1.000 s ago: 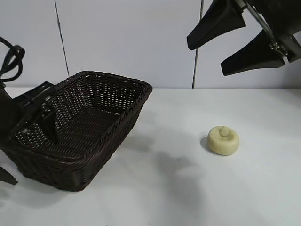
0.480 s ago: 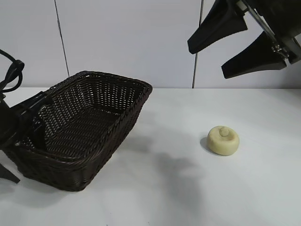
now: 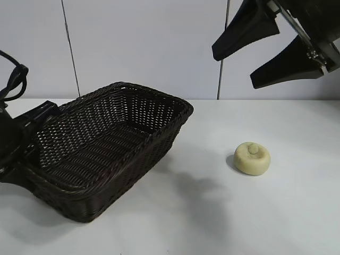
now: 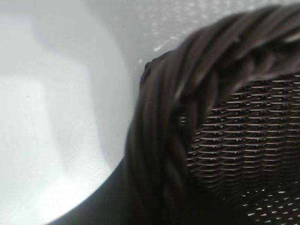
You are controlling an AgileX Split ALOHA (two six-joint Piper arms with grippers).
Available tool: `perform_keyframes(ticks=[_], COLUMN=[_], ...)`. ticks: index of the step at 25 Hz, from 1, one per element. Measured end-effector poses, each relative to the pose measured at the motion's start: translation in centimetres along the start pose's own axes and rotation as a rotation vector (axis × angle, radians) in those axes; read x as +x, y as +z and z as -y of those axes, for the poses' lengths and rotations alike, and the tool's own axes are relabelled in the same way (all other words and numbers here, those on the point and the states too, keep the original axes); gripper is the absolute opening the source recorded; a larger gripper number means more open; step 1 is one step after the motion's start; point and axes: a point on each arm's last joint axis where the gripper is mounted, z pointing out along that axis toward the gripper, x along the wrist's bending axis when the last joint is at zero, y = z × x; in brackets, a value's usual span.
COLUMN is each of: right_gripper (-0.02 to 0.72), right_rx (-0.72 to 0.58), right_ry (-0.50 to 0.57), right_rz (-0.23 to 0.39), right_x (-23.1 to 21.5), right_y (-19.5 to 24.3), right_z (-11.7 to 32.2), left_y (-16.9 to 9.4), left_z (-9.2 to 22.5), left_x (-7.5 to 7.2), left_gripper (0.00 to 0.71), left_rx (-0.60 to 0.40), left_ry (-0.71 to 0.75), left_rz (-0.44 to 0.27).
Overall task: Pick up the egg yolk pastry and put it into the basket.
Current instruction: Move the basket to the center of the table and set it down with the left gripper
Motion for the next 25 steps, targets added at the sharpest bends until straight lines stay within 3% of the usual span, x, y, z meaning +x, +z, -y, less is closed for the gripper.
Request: perform_keyframes(ticks=[5, 9, 15, 19, 25], right_gripper=[0.560, 0.560, 0.560, 0.560, 0.560], right_rx=[0.000, 0.000, 0.003, 0.005, 0.005], right_ry=[0.000, -0.001, -0.002, -0.003, -0.003], right_rz=[0.000, 0.000, 0.000, 0.000, 0.000], right_x=[0.0, 0.0, 0.0, 0.0, 0.0], right_y=[0.0, 0.0, 0.0, 0.0, 0.0], right_z=[0.0, 0.0, 0.0, 0.0, 0.0], left_y=[-1.3, -2.2, -2.1, -1.9, -0.6], left_z=[-2.0, -2.7, -3.5, -4.0, -4.1], left_x=[-0.8, -1.9, -4.6, -6.0, -6.2], left_gripper=[0.097, 0.097, 0.097, 0.097, 0.097], left_rx=[0.017, 0.052, 0.155, 0.196, 0.245], left_ry=[0.148, 0.356, 0.678, 0.814, 0.945], left_rz=[0.043, 0.093, 0.080, 0.097, 0.091])
